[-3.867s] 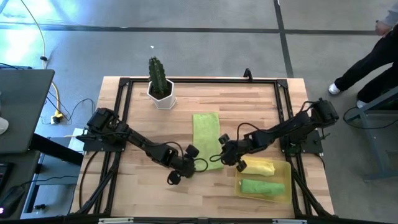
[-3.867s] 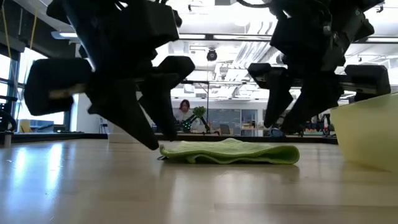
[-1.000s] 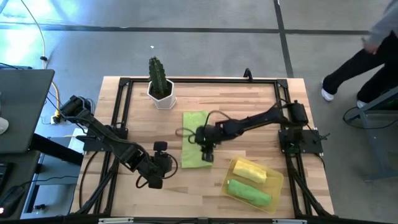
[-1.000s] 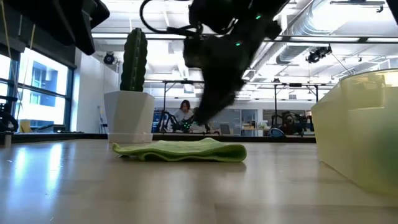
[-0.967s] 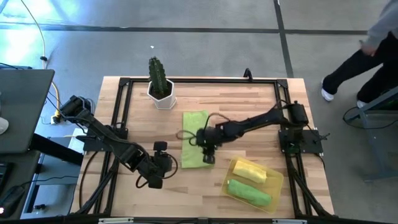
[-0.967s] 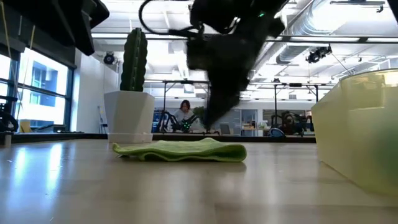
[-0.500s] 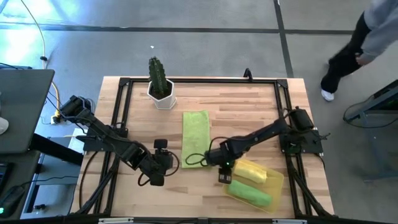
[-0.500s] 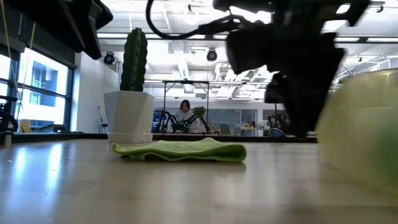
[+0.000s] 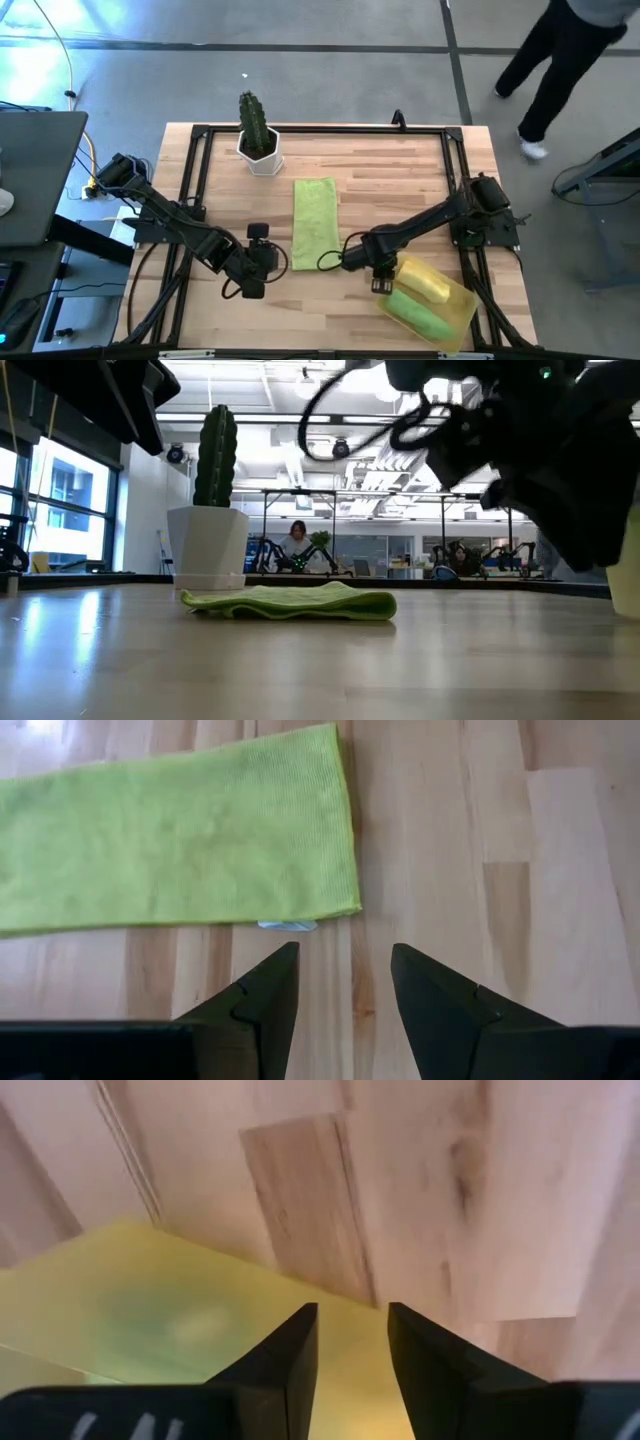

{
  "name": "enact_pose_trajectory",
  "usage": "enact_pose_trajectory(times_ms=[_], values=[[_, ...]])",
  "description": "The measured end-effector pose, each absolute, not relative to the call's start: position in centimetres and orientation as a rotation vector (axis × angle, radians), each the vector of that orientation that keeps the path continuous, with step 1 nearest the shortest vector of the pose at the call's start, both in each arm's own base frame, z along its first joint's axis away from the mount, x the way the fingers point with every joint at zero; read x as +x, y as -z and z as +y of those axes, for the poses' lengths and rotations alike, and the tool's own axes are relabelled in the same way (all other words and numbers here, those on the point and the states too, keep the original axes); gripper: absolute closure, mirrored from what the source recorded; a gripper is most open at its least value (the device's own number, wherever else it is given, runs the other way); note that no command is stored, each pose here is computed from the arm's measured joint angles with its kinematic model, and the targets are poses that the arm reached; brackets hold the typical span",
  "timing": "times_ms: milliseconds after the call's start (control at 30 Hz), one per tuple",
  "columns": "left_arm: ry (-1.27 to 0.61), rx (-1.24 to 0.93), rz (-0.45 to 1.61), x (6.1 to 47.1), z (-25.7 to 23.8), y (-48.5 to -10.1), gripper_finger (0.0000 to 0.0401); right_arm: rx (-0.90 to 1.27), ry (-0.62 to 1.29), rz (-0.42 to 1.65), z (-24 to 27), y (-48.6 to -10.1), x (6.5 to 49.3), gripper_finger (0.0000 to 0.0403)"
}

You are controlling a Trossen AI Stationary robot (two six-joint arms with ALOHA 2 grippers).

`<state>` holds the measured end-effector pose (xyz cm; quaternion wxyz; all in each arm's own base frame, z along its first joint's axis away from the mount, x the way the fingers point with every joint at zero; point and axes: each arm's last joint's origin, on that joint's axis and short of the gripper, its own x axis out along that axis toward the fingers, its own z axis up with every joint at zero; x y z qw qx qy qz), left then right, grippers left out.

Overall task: Roll microfiber towels into tight, uniform cylinder then place into a basket
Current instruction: Adjust the yellow bin on the table, then roll the light green towel

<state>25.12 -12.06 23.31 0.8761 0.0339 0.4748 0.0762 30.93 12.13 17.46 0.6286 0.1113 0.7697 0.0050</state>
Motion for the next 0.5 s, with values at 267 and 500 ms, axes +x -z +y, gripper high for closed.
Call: enact_pose_trajectory(times_ms=[267, 500], values=[[-0.164, 0.241, 0.984, 25.6, -11.4, -23.1, 0.0249, -0.282, 0.057, 1.420, 11.3, -19.3, 32.0, 0.0287], [-0.122, 0.405, 1.086, 26.8, -11.3, -20.6, 0.0249, -0.476, -0.140, 1.143, 11.7, -17.5, 33.9, 0.0269]])
